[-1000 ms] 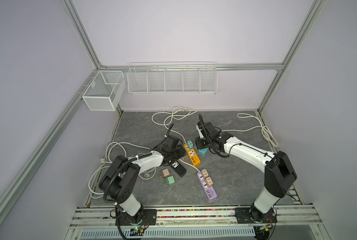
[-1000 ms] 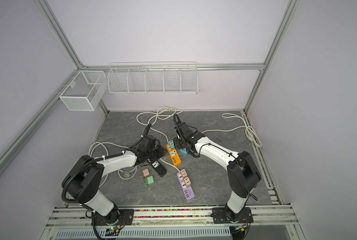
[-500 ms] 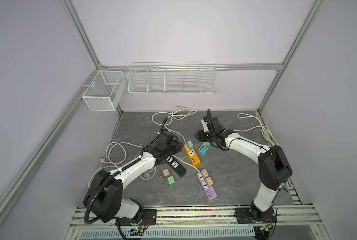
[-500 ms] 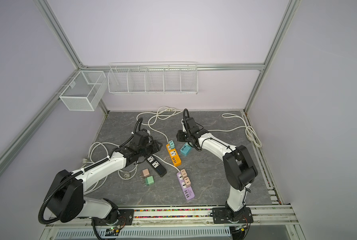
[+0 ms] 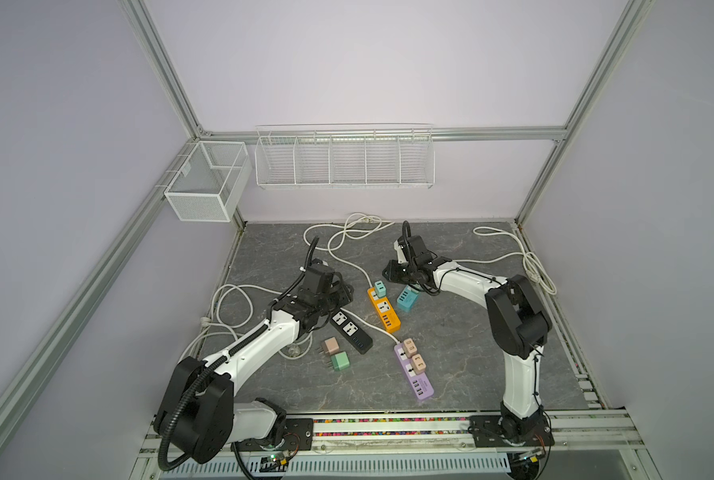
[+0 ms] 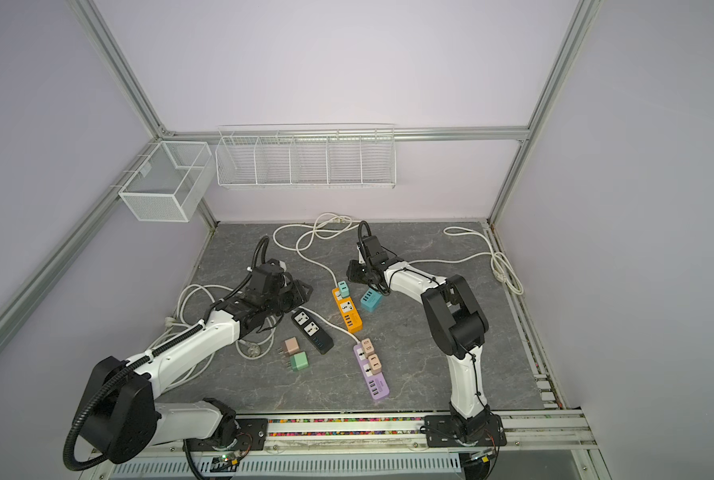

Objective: Pull the plug off the socket
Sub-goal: 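Carry the teal adapter past the orange strip, set it down, open right gripper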

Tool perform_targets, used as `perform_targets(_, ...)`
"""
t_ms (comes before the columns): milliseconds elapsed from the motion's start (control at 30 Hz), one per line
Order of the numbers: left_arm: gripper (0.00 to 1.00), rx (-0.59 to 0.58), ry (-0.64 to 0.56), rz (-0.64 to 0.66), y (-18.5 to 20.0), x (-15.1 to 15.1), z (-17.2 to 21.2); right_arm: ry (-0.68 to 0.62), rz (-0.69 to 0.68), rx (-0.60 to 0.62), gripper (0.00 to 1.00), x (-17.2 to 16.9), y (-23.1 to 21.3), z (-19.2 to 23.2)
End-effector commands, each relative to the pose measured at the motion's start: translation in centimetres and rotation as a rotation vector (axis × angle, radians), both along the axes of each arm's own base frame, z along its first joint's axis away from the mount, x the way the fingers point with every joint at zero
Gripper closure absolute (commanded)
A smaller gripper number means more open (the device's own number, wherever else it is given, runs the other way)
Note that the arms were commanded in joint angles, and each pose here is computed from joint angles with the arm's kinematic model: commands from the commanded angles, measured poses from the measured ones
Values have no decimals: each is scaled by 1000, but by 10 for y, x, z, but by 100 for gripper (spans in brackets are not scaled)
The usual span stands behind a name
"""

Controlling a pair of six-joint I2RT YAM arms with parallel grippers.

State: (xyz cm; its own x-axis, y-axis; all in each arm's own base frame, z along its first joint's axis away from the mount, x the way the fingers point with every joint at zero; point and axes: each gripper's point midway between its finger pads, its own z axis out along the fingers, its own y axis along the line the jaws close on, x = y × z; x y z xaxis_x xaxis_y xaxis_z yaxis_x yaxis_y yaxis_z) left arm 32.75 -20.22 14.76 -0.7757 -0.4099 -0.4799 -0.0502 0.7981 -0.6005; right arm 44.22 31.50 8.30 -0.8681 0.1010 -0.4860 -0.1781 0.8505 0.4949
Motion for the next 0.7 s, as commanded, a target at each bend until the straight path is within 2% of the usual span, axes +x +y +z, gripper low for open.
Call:
perform_targets(0, 54, 11, -6, 0, 6, -2, -2, -6, -11, 31, 69, 13, 7, 1)
perform_targets(667, 52, -35, 36, -27, -7, 3, -16, 26, -29, -105, 66, 26, -2, -33)
